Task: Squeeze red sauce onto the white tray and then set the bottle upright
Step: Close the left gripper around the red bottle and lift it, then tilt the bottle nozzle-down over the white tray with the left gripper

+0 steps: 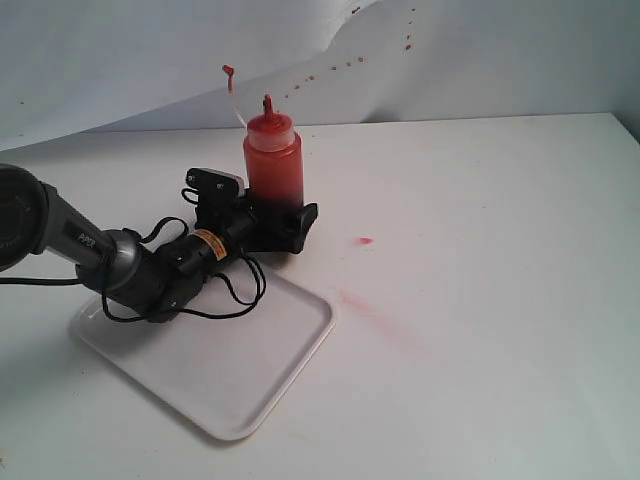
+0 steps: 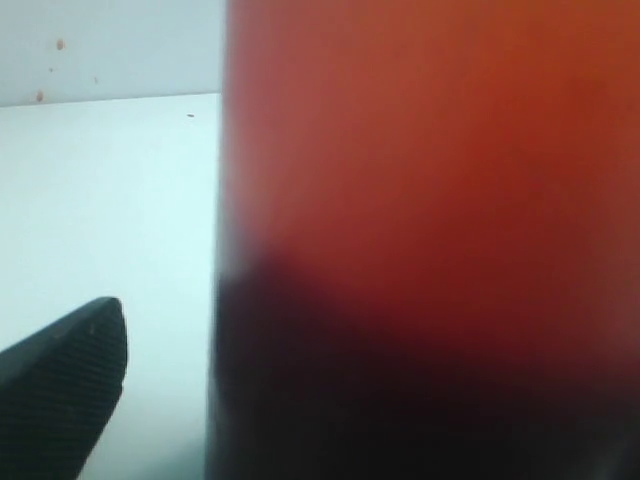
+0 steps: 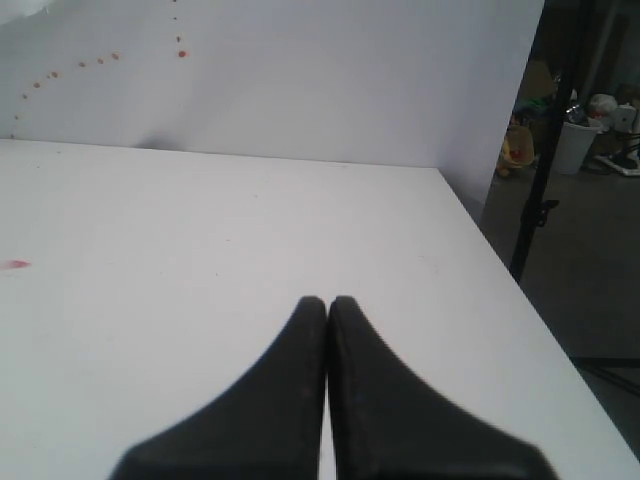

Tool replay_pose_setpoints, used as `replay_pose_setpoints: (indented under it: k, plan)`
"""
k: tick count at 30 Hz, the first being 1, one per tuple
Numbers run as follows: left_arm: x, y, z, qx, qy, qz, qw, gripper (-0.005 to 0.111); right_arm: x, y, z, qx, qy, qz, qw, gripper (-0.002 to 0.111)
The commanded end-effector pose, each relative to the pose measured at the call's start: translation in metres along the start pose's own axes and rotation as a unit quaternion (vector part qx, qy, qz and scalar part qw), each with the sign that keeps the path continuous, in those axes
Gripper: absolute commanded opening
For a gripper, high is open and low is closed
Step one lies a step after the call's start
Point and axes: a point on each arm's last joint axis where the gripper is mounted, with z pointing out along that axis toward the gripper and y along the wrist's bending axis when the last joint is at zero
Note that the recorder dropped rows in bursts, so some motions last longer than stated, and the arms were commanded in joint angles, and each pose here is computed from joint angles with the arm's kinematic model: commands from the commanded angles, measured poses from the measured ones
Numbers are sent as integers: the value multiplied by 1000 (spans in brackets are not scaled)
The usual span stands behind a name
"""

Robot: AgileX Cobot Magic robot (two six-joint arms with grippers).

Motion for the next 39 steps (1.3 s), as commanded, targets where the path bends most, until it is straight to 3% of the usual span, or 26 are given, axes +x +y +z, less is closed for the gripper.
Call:
replay_pose_setpoints:
  k: [1, 15, 17, 23, 26, 31, 39]
  plan:
    - [2, -2, 1, 2, 12, -5, 1000, 104, 1, 0, 0, 3, 0, -3, 1000, 0]
    - [2, -2, 1, 0, 9, -13, 1000, 100, 1, 0, 0, 3, 0, -3, 1000, 0]
    - [0, -2, 3, 0, 5, -13, 1000, 88, 1, 0, 0, 3, 0, -3, 1000, 0]
    - [-2, -3, 3, 5, -5, -12, 1000, 26, 1, 0, 0, 3, 0, -3, 1000, 0]
    - [-1, -3, 3, 8, -4, -9, 1000, 2, 1, 0, 0, 3, 0, -3, 1000, 0]
    - [-10, -7, 2, 26, -38, -2, 999, 1, 1, 0, 0, 3, 0, -3, 1000, 0]
    - [-62, -14, -15, 27, -66, 71, 995, 1, 1, 0, 0, 3, 0, -3, 1000, 0]
